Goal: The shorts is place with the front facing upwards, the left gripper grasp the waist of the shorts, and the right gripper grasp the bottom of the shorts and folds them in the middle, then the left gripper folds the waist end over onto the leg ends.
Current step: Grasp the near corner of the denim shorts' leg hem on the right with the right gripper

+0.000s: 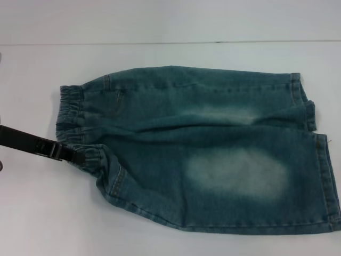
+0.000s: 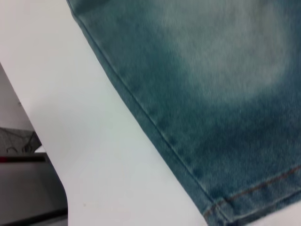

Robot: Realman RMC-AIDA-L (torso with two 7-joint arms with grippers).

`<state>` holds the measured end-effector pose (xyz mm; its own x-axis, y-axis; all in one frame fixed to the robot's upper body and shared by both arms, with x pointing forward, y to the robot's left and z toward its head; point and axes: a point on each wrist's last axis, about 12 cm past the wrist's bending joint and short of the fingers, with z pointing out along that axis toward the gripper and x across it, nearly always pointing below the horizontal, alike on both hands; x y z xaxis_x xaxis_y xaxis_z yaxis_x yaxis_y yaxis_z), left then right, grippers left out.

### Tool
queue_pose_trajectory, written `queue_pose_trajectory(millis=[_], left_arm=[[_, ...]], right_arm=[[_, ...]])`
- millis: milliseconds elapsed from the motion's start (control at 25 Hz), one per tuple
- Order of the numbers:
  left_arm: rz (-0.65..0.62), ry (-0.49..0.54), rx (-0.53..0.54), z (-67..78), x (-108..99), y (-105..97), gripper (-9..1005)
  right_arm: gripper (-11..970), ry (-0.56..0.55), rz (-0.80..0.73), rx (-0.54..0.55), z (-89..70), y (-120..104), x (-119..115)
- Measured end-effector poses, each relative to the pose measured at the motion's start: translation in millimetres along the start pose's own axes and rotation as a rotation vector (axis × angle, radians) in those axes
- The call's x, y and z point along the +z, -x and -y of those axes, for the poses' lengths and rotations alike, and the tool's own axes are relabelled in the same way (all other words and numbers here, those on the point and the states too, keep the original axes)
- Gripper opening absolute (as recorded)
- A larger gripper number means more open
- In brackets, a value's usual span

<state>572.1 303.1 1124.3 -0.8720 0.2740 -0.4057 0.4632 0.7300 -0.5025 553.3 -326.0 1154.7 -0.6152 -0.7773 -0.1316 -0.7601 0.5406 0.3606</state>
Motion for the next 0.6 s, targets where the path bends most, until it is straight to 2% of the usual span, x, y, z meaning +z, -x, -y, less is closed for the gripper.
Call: queue_pose_trajectory(millis=[600], left_arm=[[0.01, 0.01, -0.006, -1.4, 1, 1, 48]], right_arm=[[915, 0.007, -0.096, -0.019, -5.6, 6, 17]])
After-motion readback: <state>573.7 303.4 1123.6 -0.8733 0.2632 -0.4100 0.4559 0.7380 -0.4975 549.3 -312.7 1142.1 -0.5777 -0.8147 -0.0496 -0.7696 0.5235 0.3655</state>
